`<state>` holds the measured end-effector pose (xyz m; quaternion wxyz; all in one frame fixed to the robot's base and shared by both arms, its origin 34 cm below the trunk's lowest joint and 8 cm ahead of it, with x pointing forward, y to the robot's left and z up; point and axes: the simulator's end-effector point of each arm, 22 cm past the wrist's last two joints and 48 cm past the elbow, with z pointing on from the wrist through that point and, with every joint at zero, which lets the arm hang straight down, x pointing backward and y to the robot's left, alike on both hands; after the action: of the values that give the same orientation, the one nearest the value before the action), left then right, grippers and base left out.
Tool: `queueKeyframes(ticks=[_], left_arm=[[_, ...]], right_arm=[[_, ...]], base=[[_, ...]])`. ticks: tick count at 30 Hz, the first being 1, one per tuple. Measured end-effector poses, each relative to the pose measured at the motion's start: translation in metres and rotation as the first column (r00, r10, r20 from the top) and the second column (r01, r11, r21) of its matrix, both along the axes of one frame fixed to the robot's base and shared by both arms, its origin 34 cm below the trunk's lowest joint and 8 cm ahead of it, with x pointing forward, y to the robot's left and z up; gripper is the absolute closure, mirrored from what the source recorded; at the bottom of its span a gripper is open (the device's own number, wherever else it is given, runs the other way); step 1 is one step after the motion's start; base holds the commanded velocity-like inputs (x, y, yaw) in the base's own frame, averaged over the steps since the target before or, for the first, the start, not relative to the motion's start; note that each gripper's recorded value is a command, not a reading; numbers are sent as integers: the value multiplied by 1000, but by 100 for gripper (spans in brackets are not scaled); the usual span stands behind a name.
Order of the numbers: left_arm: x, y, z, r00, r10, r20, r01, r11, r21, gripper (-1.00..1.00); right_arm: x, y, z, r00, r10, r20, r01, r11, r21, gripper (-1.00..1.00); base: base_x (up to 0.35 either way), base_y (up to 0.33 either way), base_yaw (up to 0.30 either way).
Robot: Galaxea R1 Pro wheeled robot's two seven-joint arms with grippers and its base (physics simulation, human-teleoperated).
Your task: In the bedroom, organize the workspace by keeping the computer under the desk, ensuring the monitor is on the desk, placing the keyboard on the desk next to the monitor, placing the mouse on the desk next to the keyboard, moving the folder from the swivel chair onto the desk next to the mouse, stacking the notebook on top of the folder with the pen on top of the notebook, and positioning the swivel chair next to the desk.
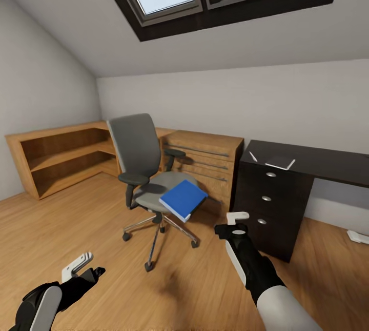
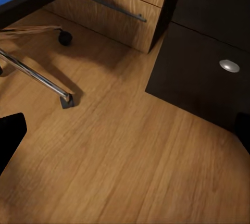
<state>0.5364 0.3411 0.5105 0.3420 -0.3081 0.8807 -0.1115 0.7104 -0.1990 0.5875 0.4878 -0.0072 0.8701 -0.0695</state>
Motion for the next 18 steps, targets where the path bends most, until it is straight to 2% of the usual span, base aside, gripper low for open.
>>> queueKeyframes(ticks=[18], left_arm=[[-2,0,-11,1000,0,-26,0,1000,1,-100]], right_arm=[[0,0,-18,1000,0,-31,0,1000,1,-100]], base=[[0,0,0]])
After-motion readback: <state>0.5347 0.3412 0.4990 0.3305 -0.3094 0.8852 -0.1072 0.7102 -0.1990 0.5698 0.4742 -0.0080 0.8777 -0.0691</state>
